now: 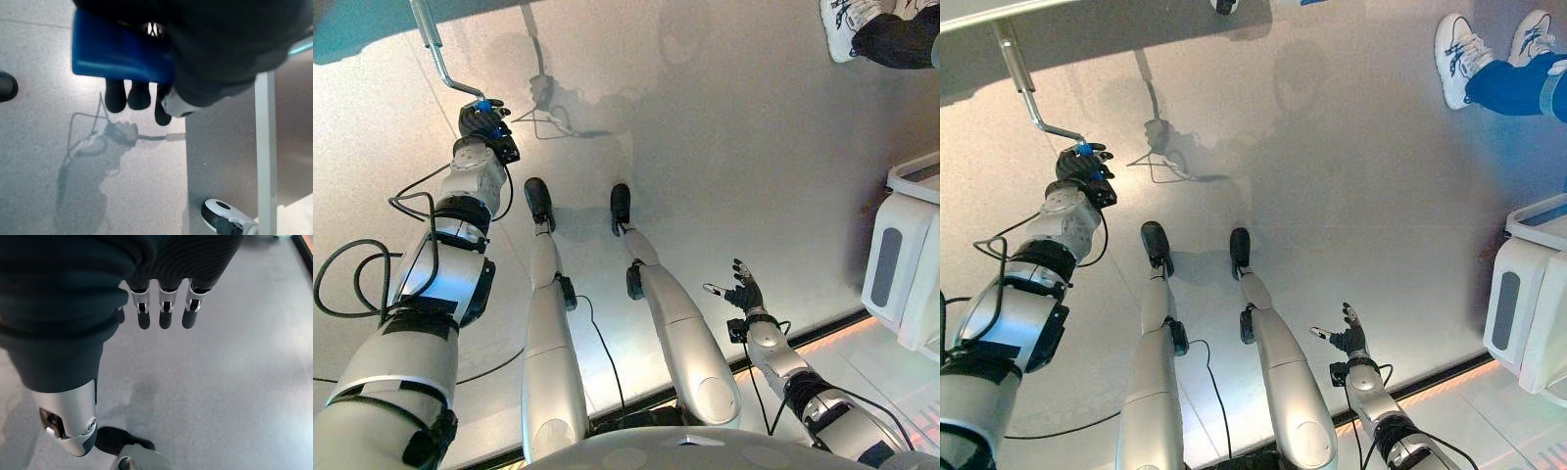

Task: Raise the hospital bed

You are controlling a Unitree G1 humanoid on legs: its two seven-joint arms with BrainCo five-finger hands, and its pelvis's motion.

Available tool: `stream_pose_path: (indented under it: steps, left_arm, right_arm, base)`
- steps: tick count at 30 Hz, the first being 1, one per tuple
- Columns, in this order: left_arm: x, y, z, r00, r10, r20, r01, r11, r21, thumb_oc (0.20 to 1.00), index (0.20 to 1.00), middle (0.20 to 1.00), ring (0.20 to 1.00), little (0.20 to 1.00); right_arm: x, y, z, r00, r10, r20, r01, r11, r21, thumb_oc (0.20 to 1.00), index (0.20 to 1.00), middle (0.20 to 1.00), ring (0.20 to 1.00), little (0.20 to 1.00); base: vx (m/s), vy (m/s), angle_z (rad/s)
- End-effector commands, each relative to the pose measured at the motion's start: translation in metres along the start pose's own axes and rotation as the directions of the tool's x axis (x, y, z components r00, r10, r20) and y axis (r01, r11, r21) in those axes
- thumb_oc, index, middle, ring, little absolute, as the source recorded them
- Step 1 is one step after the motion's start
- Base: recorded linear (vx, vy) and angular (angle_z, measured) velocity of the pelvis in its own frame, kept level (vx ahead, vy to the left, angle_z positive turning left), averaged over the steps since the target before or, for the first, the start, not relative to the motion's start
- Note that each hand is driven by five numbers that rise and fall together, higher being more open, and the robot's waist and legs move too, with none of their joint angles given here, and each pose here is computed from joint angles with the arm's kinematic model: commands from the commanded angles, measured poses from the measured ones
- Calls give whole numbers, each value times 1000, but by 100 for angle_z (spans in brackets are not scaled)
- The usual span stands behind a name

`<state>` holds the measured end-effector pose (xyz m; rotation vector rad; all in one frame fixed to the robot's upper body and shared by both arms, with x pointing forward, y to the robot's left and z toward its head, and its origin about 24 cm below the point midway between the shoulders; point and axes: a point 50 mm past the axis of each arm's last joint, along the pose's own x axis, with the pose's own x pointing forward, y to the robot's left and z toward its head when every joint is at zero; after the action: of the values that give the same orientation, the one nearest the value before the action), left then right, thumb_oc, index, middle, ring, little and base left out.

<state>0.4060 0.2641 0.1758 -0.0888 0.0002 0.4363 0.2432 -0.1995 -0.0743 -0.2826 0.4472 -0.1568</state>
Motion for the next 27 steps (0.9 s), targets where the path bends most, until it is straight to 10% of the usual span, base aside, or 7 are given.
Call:
stream_pose_path:
  steps: [1, 27]
  left_arm:
    - [3, 49, 21, 979, 150, 136, -160, 984, 72, 200, 200, 200, 200, 200]
    - [-19, -59, 23, 953, -200, 229, 198, 980, 35, 200, 200, 200, 200, 200]
  right_arm:
    - [-14, -13, -27, 995, -60, -80, 62, 998, 19, 1000, 1000, 1000, 1000, 1000]
    - [-21, -22, -32, 996, -57, -65, 55, 998, -21, 1000, 1000, 1000, 1000, 1000]
  base:
    - [-22, 42, -17]
    - [-5, 0, -12]
